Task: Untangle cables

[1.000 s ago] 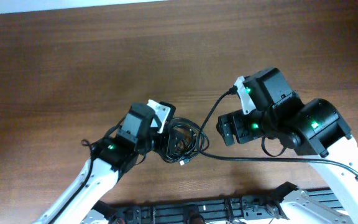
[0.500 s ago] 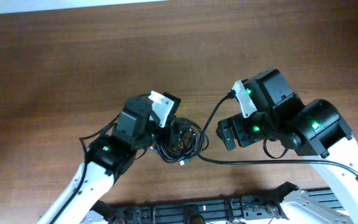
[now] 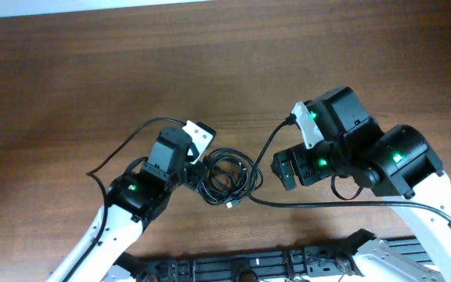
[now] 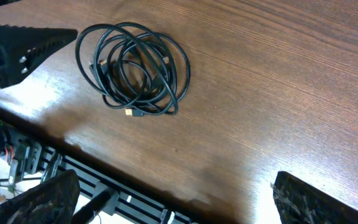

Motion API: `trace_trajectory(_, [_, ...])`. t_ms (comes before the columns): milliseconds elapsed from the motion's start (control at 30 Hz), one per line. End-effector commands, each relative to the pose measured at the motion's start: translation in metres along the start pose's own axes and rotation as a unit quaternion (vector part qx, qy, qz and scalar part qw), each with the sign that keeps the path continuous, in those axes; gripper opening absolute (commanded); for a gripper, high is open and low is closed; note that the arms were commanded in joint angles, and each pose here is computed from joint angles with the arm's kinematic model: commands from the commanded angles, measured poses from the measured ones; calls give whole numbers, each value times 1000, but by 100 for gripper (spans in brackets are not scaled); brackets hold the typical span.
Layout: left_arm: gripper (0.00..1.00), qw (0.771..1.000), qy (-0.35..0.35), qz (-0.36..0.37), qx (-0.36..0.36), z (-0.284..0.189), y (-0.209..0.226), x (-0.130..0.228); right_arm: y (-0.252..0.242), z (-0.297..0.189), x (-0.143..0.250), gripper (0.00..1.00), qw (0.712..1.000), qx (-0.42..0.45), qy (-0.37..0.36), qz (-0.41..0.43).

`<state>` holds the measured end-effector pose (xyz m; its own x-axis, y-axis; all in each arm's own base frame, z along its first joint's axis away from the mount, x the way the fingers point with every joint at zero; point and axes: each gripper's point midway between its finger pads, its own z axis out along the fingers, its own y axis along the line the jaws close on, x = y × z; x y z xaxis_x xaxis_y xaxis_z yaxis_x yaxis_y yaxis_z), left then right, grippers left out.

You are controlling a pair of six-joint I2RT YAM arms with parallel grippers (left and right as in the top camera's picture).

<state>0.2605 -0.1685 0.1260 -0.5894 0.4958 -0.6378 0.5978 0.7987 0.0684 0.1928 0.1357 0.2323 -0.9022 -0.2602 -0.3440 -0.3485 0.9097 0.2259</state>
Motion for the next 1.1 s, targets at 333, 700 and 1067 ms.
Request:
trace_trajectory(333, [51,992,112,0,54,52,-21,44,4,-2,3,98,1000,-10,-2,-10])
trace_trajectory(700, [0,992,8,-90,90,24,-31,-9,1,-2,-5,98,1000,1,-19,-12])
trace_trajectory(1067, [0,967,-224,-119,25,-104,27,-91,-11,-2,-8,99,999,35,-25,-12])
